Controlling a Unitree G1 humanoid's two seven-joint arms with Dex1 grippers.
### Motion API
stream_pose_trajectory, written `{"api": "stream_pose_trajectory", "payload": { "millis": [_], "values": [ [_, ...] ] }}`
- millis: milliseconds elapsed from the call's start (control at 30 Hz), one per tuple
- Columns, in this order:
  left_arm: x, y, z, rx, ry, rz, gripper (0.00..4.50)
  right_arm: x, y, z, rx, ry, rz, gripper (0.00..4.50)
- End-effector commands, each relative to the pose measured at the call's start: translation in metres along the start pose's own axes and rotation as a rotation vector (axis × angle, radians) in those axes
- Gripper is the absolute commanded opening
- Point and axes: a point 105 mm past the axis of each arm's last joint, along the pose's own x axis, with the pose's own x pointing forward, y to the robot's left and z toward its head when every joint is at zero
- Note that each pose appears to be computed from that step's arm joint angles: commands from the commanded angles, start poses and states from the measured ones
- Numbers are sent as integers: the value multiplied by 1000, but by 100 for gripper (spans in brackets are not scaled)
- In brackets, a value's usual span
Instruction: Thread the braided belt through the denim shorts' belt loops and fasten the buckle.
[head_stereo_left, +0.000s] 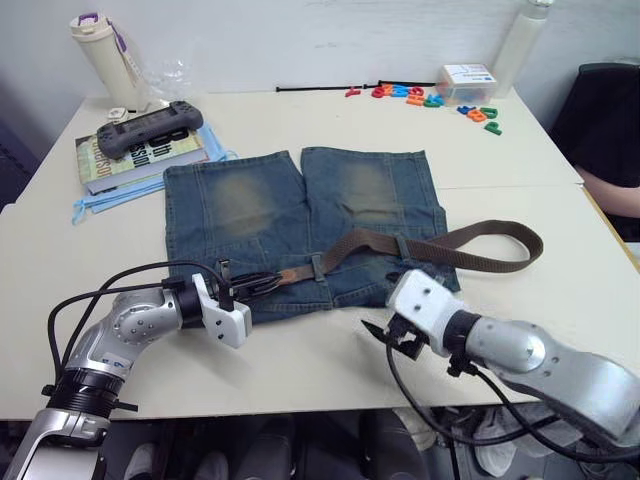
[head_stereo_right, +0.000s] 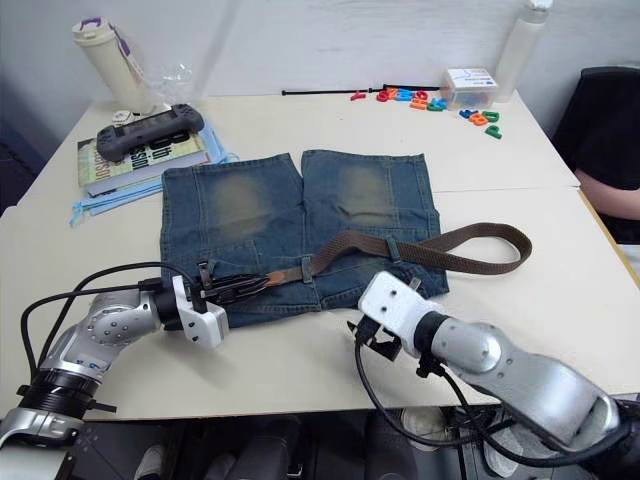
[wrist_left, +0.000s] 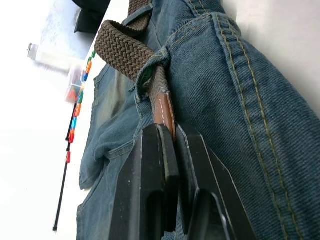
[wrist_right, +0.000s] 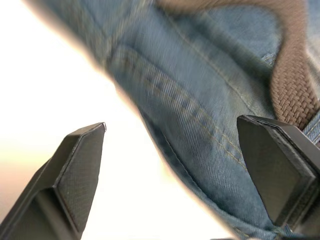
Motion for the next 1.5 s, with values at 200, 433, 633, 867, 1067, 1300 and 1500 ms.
{"api": "stream_pose_trajectory", "payload": {
  "millis": [200, 433, 633, 867, 1067, 1300, 1500],
  "values": [
    [1, 9, -1, 2, -6, 36, 0, 15, -19, -5, -240, 15, -133, 313],
    [2, 10, -1, 4, -7, 40, 0, 18, -19, -9, -268, 36, -140, 6],
    [4, 10, 1, 3, -12, 43, 0, 2, -46, -30, -360, 121, -186, 6],
    [4, 10, 1, 0, -12, 44, 0, -18, -91, -58, -487, 229, -254, 6],
    [4, 10, 2, 1, -12, 46, 0, -25, -115, -68, -537, 277, -284, 6],
    [4, 10, 2, 1, -9, 46, 0, -32, -143, -81, -637, 355, -319, 6],
    [4, 10, 2, 2, -6, 48, 0, -31, -148, -81, -661, 353, -325, 6]
  ]
}}
